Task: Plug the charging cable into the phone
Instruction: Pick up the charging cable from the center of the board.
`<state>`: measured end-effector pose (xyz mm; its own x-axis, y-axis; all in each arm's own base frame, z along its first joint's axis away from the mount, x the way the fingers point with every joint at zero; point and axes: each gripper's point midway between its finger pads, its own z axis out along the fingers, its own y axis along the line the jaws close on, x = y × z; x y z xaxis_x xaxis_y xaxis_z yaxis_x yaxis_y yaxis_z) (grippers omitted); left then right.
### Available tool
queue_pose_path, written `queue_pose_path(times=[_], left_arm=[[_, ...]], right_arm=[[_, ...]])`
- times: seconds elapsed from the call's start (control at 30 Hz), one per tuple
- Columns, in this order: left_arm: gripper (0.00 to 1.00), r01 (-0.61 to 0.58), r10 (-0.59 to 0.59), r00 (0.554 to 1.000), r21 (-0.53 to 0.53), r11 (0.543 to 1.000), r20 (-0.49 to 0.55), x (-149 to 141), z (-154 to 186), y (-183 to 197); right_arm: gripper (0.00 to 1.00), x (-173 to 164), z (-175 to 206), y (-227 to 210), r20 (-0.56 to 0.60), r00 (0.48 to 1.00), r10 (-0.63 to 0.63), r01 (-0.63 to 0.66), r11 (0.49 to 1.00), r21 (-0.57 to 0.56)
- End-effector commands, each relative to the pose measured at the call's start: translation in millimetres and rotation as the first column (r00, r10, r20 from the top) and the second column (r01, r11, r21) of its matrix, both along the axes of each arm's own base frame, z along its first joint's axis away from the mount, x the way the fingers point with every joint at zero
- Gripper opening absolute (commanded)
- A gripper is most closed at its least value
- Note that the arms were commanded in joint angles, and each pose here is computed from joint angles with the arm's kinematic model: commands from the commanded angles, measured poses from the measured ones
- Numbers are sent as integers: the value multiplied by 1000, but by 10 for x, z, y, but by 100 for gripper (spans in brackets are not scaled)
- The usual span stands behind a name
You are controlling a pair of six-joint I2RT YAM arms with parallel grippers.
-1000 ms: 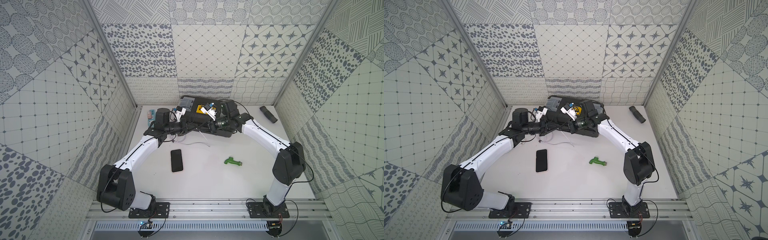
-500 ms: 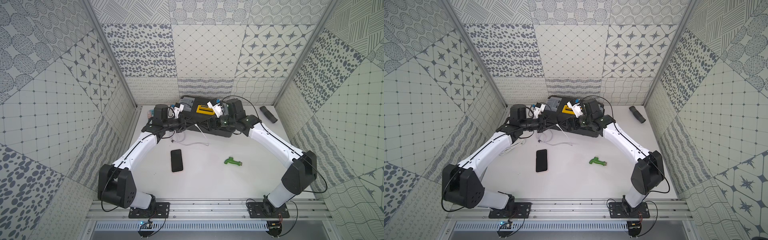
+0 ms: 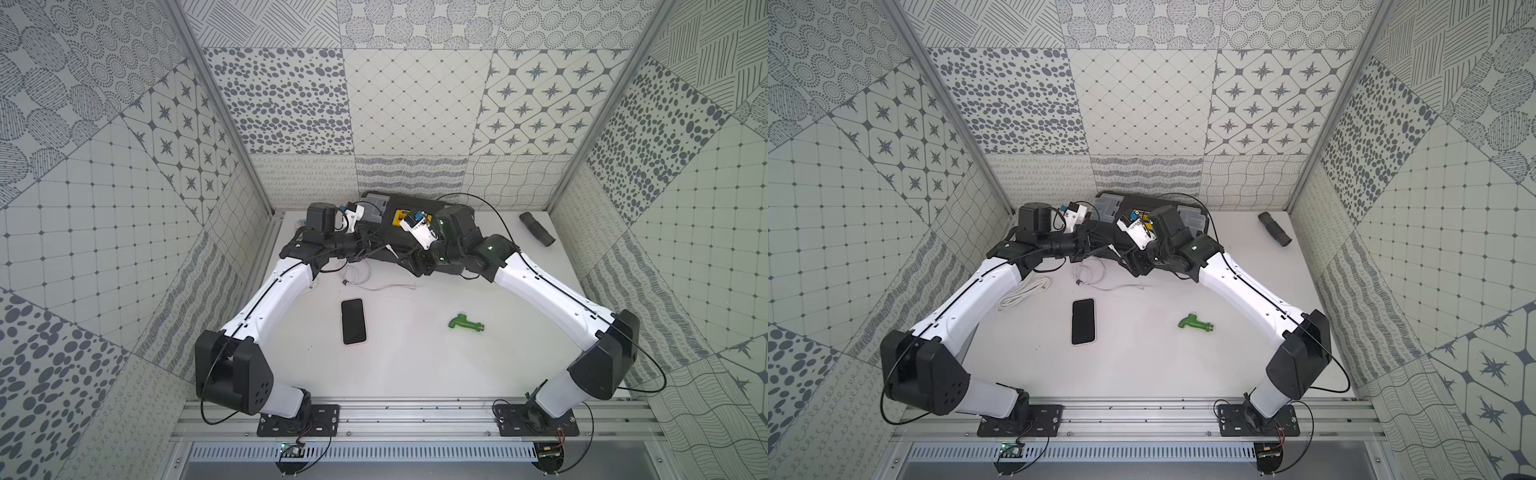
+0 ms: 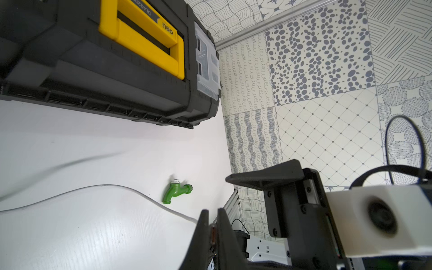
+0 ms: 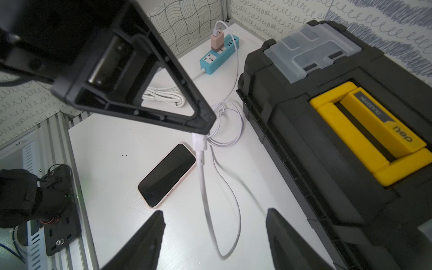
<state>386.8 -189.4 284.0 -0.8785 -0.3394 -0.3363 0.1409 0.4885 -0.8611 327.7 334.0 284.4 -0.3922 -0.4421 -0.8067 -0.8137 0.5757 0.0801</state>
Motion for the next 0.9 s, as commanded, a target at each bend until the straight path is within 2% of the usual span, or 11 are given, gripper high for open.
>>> queue_pose_path(times=[0.0, 0.4, 0.6, 0.8, 0.87], left_arm=[[0, 5, -5, 1000, 29, 1000, 1, -84, -18, 5], [0, -23, 22, 1000, 54, 998, 16, -139, 11, 30], [0, -38, 36, 999, 79, 996, 27, -122, 18, 41], [0, -27, 24, 999, 75, 997, 41, -125, 67, -25], [0, -27, 25, 999, 77, 997, 38, -125, 58, -22]], right_arm=[[59, 60, 45, 0, 37, 999, -11, 11, 1000, -5], [51, -1, 165, 138, 28, 999, 33, -35, 998, 50], [50, -57, 294, 128, 42, 998, 38, -41, 996, 75], [49, -131, 211, 302, -1, 997, 80, -79, 993, 89], [45, -141, 214, 361, -5, 996, 91, -90, 992, 94]])
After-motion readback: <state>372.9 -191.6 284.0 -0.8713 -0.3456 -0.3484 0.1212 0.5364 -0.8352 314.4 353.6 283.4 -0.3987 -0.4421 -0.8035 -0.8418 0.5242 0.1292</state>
